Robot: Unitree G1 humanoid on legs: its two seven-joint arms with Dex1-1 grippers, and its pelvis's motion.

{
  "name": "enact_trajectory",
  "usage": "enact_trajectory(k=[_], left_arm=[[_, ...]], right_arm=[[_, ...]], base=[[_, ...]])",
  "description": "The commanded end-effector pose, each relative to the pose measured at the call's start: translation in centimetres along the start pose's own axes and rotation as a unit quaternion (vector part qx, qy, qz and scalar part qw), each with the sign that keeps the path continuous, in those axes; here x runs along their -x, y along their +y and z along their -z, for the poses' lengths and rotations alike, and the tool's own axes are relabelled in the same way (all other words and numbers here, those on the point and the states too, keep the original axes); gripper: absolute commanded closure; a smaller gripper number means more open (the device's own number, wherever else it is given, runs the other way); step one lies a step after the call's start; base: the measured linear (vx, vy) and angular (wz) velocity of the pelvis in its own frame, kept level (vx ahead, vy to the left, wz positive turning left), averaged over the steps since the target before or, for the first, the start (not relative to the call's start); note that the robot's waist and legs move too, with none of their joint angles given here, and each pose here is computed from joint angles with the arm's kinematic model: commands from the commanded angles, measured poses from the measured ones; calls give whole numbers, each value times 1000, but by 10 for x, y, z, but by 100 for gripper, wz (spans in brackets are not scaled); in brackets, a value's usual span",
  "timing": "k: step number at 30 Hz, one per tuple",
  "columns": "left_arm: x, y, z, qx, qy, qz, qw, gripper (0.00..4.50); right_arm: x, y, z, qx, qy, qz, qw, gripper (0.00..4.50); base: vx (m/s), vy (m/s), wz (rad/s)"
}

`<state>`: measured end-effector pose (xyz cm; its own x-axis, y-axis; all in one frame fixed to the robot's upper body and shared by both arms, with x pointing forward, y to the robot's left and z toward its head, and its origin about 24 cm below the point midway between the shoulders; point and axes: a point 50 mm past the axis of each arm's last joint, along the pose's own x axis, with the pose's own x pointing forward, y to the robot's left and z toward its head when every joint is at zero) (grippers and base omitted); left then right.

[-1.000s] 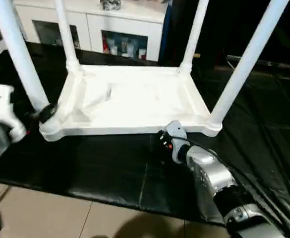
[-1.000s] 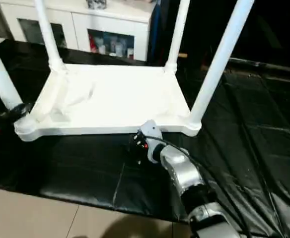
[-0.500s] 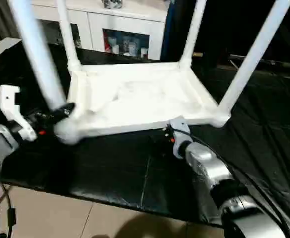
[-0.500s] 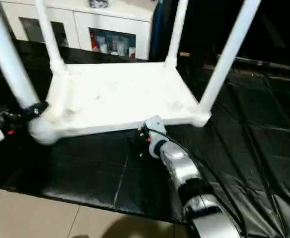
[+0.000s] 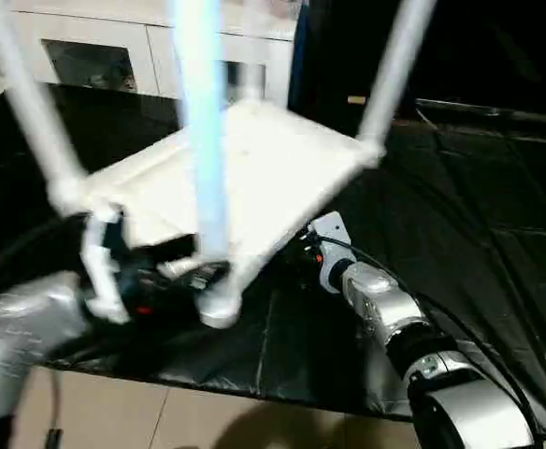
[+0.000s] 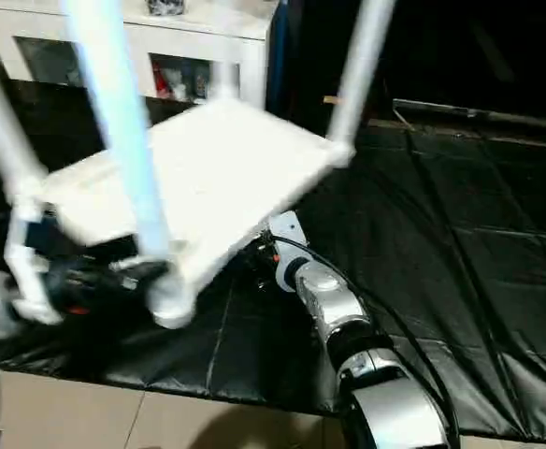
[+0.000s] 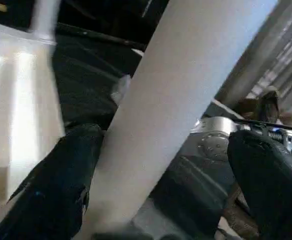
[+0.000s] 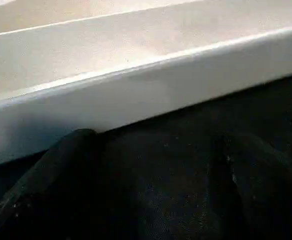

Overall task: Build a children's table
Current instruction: Rotate table base

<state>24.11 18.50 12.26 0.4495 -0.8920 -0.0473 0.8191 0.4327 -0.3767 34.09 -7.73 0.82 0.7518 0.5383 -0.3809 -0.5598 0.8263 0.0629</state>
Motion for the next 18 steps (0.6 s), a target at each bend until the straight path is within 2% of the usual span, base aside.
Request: enact_trajectory(k=[1, 5, 6, 7, 9, 13, 18], left_arm=[[-22, -14, 5, 2, 15, 54, 998, 3], [-33, -16, 4, 1, 11, 59, 998, 3], [-43, -17, 3, -2, 7, 69, 998, 3], [-43, -17, 3, -2, 7, 69, 998, 3], [-62, -19, 0, -6, 1, 90, 996, 3], [-76, -19, -3, -13, -3, 97, 995, 3], [-86, -6, -6, -36, -18, 50, 998, 3]], right_arm=[[-8, 15, -11, 9, -11, -32, 999, 0], [-9, 16, -10, 11, -11, -35, 999, 0], [-9, 16, -11, 12, -12, -38, 999, 0], [-9, 16, -11, 12, -12, -38, 999, 0], [-10, 18, -11, 12, -15, -44, 999, 0], [-10, 18, -13, 13, -19, -41, 999, 0], [-5, 1, -10, 16, -14, 8, 1000, 0]], base=[[0, 0, 0], [0, 0, 0], [0, 0, 0], [0, 0, 0], [0, 0, 0], [0, 0, 0], [0, 0, 0]])
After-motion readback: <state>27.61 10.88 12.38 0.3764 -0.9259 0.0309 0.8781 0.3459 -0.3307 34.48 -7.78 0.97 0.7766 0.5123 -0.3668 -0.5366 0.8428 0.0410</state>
